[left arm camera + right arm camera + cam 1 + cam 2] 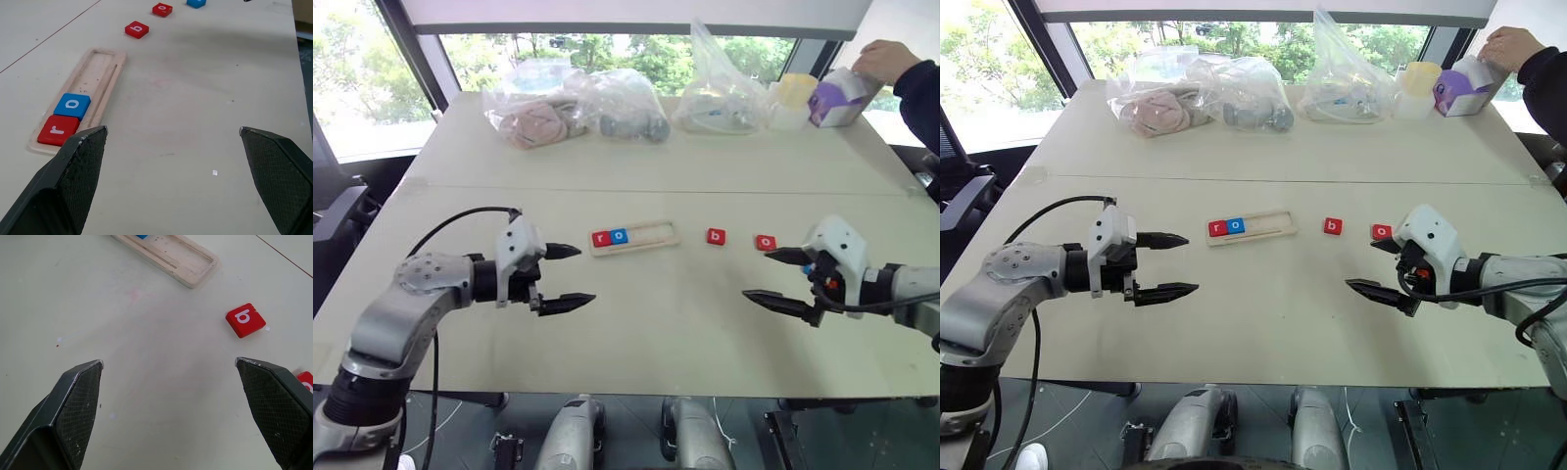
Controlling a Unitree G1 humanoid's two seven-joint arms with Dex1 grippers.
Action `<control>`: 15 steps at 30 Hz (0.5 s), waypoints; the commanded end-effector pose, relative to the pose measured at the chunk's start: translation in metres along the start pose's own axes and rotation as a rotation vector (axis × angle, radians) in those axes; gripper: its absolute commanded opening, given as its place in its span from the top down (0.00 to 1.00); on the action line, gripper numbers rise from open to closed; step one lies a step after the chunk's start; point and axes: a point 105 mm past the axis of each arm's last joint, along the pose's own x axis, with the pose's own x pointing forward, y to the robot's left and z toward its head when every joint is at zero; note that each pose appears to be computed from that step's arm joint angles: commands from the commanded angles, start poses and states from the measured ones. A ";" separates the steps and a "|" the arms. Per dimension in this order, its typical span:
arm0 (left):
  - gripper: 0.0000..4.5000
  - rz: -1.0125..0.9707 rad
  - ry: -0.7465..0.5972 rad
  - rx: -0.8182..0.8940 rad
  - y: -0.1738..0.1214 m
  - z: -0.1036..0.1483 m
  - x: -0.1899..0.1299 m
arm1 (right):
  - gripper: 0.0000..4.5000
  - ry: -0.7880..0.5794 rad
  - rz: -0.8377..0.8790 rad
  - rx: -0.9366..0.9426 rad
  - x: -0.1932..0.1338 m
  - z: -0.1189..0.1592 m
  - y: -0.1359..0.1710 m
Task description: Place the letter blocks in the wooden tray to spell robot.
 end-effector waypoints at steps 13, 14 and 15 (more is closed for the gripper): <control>0.00 0.010 -0.032 0.048 0.005 0.017 -0.003 | 0.01 -0.020 -0.037 -0.054 -0.005 0.011 -0.001; 0.00 0.009 -0.033 0.047 0.005 0.017 -0.003 | 0.01 -0.025 -0.038 -0.052 -0.005 0.012 -0.001; 0.00 0.009 -0.035 0.047 0.005 0.017 -0.003 | 0.01 -0.027 -0.039 -0.052 -0.005 0.012 -0.002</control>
